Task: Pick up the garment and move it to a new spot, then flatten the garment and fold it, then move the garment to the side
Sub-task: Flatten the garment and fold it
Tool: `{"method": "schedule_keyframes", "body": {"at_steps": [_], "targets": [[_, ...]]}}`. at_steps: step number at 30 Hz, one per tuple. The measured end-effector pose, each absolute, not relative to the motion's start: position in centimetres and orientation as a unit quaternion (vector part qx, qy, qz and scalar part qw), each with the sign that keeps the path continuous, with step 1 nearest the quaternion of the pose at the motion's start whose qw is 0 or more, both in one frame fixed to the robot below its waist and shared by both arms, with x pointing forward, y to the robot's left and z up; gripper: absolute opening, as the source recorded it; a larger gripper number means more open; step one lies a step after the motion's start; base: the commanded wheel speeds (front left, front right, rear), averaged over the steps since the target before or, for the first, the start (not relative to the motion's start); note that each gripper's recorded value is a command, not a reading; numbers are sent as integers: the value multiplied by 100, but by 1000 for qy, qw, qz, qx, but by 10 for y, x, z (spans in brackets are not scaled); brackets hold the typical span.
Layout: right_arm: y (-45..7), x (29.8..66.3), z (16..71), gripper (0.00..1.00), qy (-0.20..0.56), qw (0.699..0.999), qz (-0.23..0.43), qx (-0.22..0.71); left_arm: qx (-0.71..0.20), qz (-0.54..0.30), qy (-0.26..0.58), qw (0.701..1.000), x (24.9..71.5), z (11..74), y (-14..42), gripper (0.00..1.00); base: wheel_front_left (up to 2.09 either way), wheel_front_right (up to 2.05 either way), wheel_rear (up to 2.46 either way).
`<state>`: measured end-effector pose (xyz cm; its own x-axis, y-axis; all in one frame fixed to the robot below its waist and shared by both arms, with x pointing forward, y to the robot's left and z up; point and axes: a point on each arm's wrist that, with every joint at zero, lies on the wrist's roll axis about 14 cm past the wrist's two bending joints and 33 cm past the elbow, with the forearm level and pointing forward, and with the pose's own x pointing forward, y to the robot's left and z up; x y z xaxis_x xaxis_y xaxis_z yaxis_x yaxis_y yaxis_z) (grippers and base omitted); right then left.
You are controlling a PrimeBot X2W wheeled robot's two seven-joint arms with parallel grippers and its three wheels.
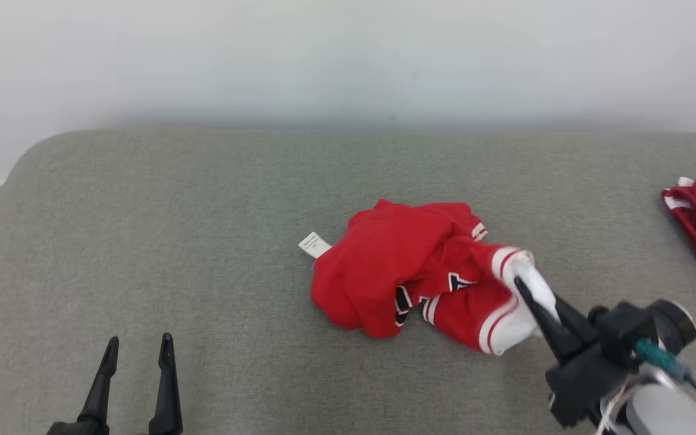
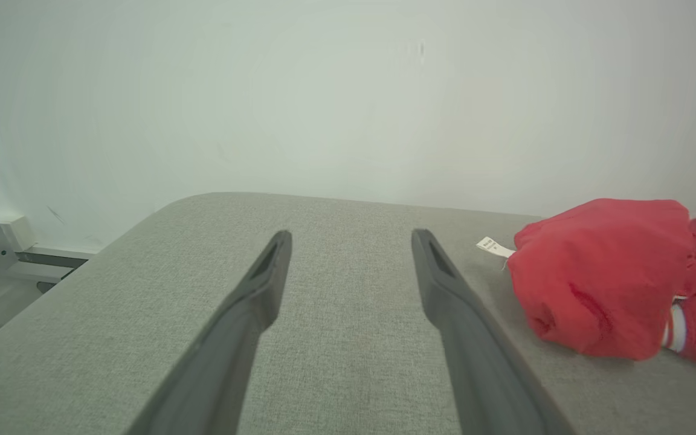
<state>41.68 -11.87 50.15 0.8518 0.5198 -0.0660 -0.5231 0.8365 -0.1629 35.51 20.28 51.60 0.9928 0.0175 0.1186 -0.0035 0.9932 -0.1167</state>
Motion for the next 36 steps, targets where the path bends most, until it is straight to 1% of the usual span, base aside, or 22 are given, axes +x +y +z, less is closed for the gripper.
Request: {"method": "schedule_keyframes", "body": {"at_steps": [3,7,12,16,18,19,20,23,29,32,36], "targets": [[-115,390,503,0,5,954,289,-86,-58,-2,-62,996,356,518,199,100,0,0,0],[-108,351,492,0,22,943,317,-98,-60,-11,-66,996,356,520,192,100,0,0,0],[-108,302,454,0,97,927,344,-116,-61,-20,-72,995,355,524,187,100,0,0,0],[-110,277,431,0,138,915,359,-127,-61,-20,-75,995,353,526,187,100,0,0,0],[-112,271,422,0,154,914,354,-121,-61,-19,-75,995,352,526,187,100,0,0,0],[-112,273,425,48,148,920,347,-109,-61,-19,-73,995,351,525,188,100,0,0,0],[-113,278,429,100,139,926,338,-95,-61,-18,-71,995,350,524,188,100,0,0,0],[-116,292,447,100,102,941,315,-70,-61,-16,-72,995,349,524,189,100,0,0,0],[-127,314,482,100,35,957,281,-58,-59,-12,-75,995,347,526,192,100,0,0,0],[-137,325,499,100,3,967,251,-45,-58,-9,-77,995,346,527,194,100,0,0,0],[-150,332,511,100,-21,978,205,-17,-58,-7,-78,995,344,527,196,100,0,0,0]]}}
